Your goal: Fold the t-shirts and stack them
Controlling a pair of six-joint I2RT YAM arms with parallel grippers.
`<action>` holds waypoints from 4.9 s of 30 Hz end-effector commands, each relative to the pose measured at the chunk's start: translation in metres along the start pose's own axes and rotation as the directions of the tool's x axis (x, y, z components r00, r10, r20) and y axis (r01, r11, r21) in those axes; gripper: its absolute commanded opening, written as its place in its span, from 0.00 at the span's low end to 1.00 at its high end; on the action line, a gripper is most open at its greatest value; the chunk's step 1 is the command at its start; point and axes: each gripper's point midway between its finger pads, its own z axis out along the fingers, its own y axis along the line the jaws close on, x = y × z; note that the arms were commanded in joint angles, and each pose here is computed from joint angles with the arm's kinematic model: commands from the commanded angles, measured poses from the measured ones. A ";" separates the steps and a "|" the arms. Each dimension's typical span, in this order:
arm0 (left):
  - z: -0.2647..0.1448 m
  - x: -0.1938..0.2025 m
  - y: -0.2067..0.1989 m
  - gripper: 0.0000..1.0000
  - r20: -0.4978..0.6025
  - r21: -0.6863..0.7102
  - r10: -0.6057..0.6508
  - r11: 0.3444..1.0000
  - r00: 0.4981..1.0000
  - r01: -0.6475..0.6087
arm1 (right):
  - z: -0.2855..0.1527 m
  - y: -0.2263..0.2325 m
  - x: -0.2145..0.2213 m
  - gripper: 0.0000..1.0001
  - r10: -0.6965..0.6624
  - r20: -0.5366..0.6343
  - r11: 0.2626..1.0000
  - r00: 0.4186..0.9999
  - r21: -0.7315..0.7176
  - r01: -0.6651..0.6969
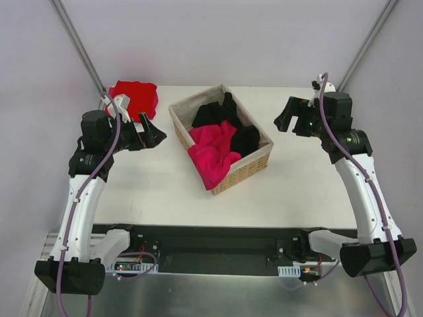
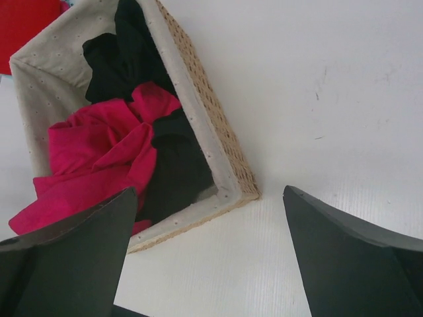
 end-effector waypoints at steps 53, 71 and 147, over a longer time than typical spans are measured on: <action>-0.005 0.004 -0.019 0.98 -0.045 0.054 -0.154 0.986 0.987 0.157 | 0.087 -0.274 0.023 0.01 -0.043 -0.676 0.529 0.736 0.609 0.591; 0.016 0.010 -0.023 0.95 -0.172 0.090 -0.255 0.958 0.952 0.273 | -0.001 -0.357 -0.041 0.01 0.023 -0.664 0.081 0.748 0.747 0.660; 0.077 0.031 -0.074 0.89 -0.411 0.186 -0.172 0.945 0.895 0.268 | 0.109 -0.333 -0.149 0.83 -0.378 -0.197 0.467 0.904 0.803 0.371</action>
